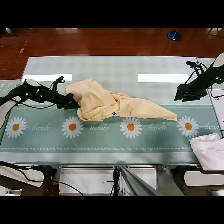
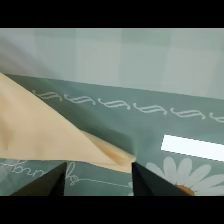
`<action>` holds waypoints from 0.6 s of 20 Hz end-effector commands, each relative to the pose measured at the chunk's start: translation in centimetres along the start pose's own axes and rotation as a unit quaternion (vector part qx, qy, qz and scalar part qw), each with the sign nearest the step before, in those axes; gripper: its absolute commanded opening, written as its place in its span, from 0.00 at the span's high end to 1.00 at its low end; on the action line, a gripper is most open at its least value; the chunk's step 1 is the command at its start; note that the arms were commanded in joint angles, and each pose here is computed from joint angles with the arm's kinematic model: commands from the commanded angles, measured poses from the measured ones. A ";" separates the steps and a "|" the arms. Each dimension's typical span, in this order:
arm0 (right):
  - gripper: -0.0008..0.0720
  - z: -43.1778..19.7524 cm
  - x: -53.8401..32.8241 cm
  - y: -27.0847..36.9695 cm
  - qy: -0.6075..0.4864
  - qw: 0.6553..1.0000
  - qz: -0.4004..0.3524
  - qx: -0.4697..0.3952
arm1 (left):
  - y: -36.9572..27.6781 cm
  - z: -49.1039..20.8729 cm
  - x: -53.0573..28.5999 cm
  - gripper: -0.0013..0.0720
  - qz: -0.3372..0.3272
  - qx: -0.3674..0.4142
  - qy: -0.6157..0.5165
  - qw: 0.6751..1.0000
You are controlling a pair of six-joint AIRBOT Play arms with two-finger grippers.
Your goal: Fold the shirts.
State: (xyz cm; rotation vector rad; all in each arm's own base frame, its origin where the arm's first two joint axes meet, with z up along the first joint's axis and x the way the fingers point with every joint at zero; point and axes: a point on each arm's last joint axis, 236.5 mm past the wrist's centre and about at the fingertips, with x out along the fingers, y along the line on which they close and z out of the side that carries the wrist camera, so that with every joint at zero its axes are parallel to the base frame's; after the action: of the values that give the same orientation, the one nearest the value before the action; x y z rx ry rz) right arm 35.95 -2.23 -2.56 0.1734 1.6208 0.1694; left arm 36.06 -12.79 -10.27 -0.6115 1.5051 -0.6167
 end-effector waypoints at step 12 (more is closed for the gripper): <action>0.20 -5.5 2.8 -3.4 0.051 0.983 0.115 0.135 | -5.2 -0.3 -3.6 0.94 -0.030 0.061 0.006 0.998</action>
State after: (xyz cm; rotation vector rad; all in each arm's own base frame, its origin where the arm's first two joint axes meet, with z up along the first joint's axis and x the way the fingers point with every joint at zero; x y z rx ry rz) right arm 31.56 -5.78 -4.45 0.4718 1.7100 0.0956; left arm 36.05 -13.81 -4.65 -0.5696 1.4571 -0.7387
